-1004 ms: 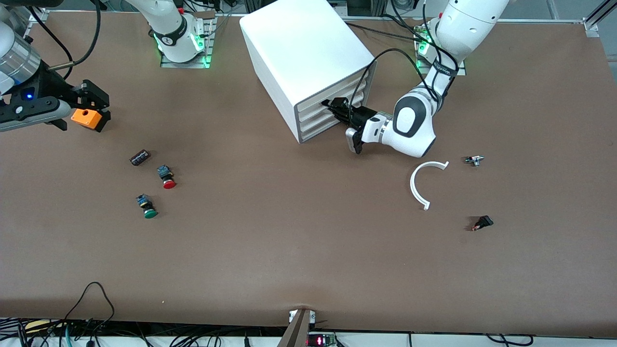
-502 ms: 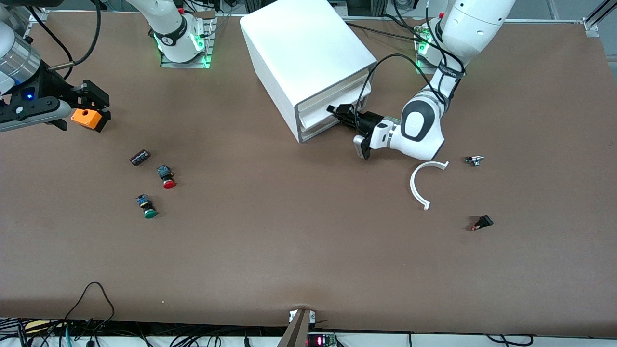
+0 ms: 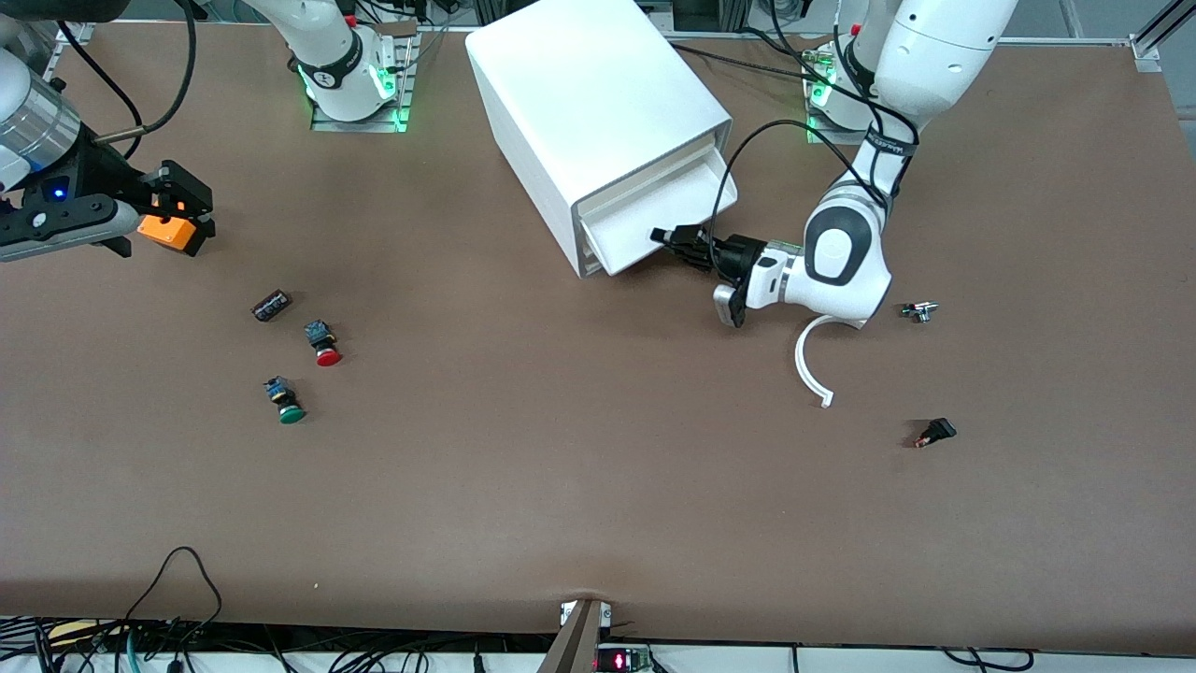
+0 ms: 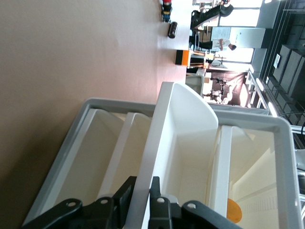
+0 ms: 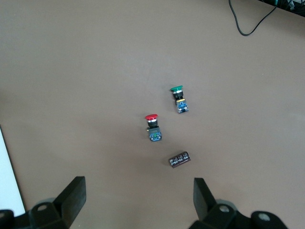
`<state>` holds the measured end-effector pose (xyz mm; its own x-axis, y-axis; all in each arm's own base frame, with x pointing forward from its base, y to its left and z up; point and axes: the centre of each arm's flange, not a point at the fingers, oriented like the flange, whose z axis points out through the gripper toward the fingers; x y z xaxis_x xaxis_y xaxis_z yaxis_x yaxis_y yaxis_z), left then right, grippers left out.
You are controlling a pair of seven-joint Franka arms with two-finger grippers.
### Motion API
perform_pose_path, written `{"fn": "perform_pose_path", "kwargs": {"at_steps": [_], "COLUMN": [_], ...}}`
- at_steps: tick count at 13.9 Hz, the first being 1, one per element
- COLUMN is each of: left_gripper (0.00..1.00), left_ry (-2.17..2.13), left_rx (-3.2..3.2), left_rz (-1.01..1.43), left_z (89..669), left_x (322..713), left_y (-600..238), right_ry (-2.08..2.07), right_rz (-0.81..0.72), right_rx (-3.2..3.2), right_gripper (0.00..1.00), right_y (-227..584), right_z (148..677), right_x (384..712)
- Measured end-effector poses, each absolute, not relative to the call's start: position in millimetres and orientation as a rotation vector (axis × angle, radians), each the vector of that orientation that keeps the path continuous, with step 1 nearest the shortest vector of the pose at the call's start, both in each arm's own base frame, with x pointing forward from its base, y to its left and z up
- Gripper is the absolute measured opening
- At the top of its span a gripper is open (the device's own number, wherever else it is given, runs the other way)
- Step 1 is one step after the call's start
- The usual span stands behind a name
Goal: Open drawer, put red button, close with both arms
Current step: 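Pull the drawer open with the left gripper while the right gripper reaches out, then grasp the red button with the right gripper while the left gripper withdraws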
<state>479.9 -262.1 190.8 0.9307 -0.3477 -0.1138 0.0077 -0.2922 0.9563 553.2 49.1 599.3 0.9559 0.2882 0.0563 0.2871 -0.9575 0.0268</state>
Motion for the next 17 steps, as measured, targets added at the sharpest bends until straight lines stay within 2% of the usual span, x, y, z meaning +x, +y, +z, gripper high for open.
{"fn": "perform_pose_path", "kwargs": {"at_steps": [5, 11, 15, 17], "left_gripper": [0.20, 0.20, 0.57, 0.79], "left_ry": [-0.208, -0.181, -0.104, -0.069], "left_rx": [1.885, 1.921, 1.932, 1.978], "left_rz": [-0.304, -0.248, -0.283, -0.357], "left_z": [194, 201, 207, 212], "left_x": [497, 510, 511, 509], "left_y": [-240, -220, -214, -209], "right_ry": [0.454, 0.469, 0.604, 0.685], "right_rz": [0.108, -0.097, -0.280, -0.337], "right_rx": [3.087, 3.086, 3.061, 3.047], "right_gripper": [1.00, 1.00, 1.00, 1.00], "right_y": [50, 57, 58, 56], "right_z": [595, 514, 448, 407], "right_x": [561, 594, 607, 608]}}
